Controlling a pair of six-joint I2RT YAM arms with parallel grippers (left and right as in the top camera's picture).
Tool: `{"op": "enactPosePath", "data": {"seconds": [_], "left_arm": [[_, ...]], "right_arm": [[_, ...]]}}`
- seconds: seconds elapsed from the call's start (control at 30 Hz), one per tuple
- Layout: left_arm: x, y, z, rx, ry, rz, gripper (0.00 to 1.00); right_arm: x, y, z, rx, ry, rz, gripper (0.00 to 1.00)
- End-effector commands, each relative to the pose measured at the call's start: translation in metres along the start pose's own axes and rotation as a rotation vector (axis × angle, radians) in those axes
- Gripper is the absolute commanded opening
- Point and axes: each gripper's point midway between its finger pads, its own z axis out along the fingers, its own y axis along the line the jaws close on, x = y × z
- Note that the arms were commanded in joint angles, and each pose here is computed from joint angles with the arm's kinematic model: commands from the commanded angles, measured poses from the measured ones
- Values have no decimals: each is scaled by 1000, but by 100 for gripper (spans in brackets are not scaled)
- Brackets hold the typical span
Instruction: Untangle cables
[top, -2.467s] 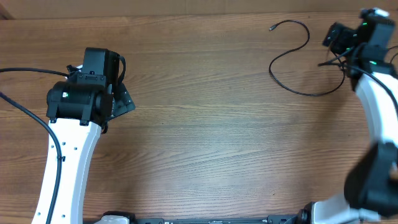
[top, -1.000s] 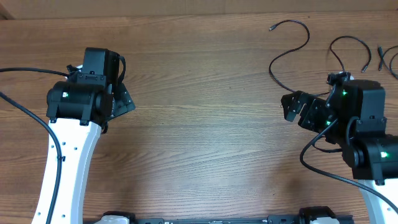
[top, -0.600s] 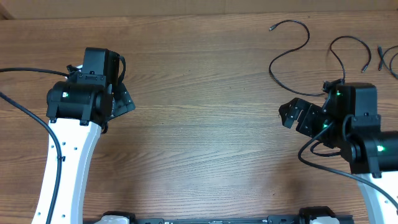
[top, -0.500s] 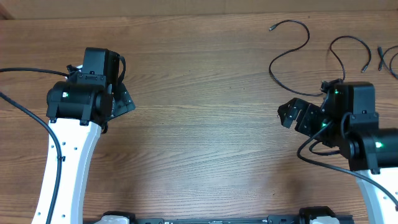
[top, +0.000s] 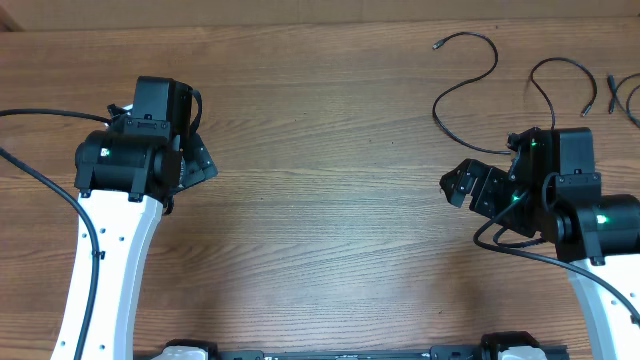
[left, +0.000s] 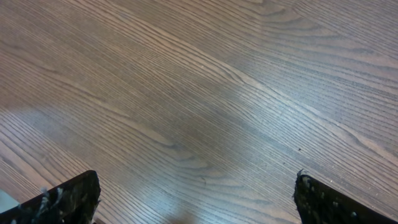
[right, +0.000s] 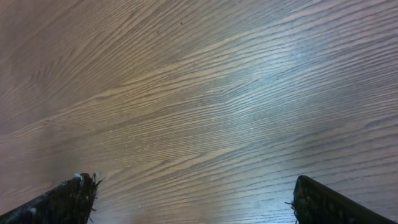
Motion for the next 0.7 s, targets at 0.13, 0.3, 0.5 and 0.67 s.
{"op": "enactPosePath", "data": {"seconds": [0.13, 0.3, 0.5, 0.67], "left_arm": [[0, 2, 2, -14, -2, -14, 100], [0, 2, 2, -14, -2, -14, 100], [0, 2, 2, -14, -2, -14, 99], [0, 2, 2, -14, -2, -14, 100]], "right_arm": [[5, 1, 0, -10, 18, 3, 100], [8, -6, -8, 0, 6, 26, 100], [6, -7, -32, -25, -90, 17, 100], [8, -5, -55, -47, -195, -6, 100]]}}
